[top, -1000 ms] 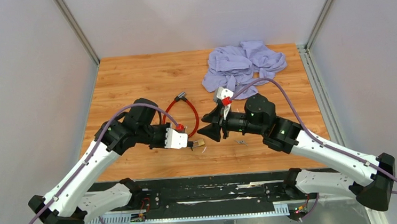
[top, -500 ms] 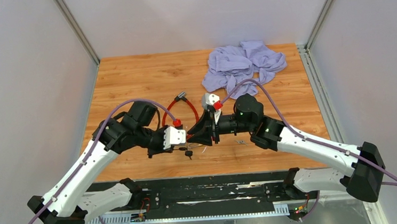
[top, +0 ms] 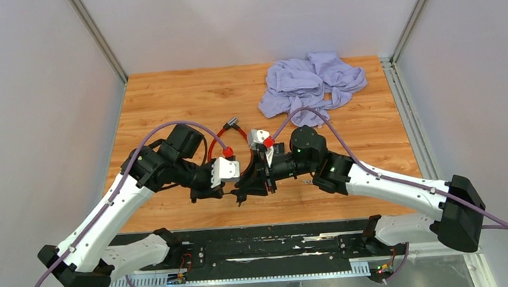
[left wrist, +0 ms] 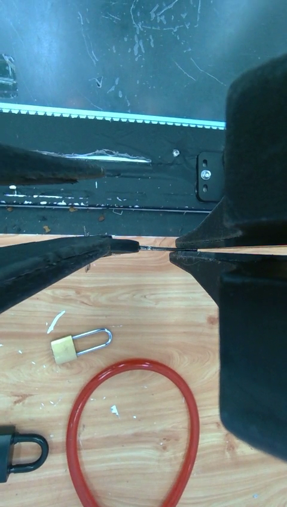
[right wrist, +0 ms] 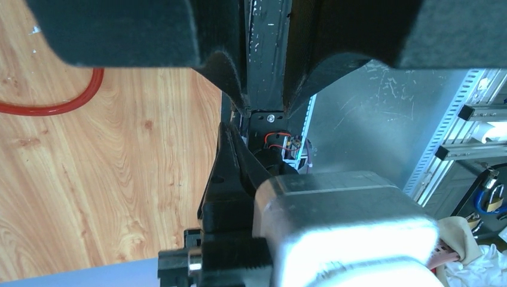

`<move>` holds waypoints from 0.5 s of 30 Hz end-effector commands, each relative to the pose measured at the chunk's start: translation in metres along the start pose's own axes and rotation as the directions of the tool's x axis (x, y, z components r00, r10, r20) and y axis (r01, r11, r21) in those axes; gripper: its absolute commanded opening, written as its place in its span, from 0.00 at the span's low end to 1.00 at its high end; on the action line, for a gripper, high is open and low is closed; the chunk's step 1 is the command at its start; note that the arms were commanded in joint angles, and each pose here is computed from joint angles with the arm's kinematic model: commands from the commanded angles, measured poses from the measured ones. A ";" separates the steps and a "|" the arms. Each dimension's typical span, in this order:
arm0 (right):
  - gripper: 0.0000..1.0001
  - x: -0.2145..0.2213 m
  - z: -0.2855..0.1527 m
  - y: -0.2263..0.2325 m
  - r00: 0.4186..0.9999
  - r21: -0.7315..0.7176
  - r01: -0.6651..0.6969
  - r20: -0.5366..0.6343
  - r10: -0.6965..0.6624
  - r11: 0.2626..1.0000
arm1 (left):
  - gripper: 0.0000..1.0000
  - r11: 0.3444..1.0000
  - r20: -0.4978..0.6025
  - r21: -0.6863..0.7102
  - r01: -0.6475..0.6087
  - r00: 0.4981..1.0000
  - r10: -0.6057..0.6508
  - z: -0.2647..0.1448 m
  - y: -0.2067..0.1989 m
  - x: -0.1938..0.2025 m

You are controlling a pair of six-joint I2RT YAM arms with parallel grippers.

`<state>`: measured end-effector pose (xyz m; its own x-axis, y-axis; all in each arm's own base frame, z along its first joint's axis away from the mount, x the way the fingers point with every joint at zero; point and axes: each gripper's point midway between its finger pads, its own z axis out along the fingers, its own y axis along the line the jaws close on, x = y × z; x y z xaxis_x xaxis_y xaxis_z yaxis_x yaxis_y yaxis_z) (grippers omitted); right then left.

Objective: Unlock with the key

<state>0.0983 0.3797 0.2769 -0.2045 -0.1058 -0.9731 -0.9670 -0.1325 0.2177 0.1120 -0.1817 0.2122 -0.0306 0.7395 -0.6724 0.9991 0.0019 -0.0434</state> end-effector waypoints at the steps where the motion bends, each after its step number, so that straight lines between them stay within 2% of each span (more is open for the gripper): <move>1: 0.25 0.014 0.003 0.004 0.999 -0.014 0.006 -0.047 -0.006 1.000 | 0.00 1.000 0.033 0.018 0.001 0.999 -0.002 -0.006 -0.006 -0.012; 15: 0.21 0.029 0.006 -0.003 0.994 0.007 0.012 -0.107 -0.011 1.000 | 0.00 0.999 0.030 0.036 0.011 0.999 -0.012 -0.007 -0.006 -0.016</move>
<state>0.1006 0.3793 0.2511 -0.1939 -0.1847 -0.9635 -0.9698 -0.1122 0.2166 0.1090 -0.1831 0.2189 -0.0463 0.7379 -0.6733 0.9976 -0.0006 -0.0693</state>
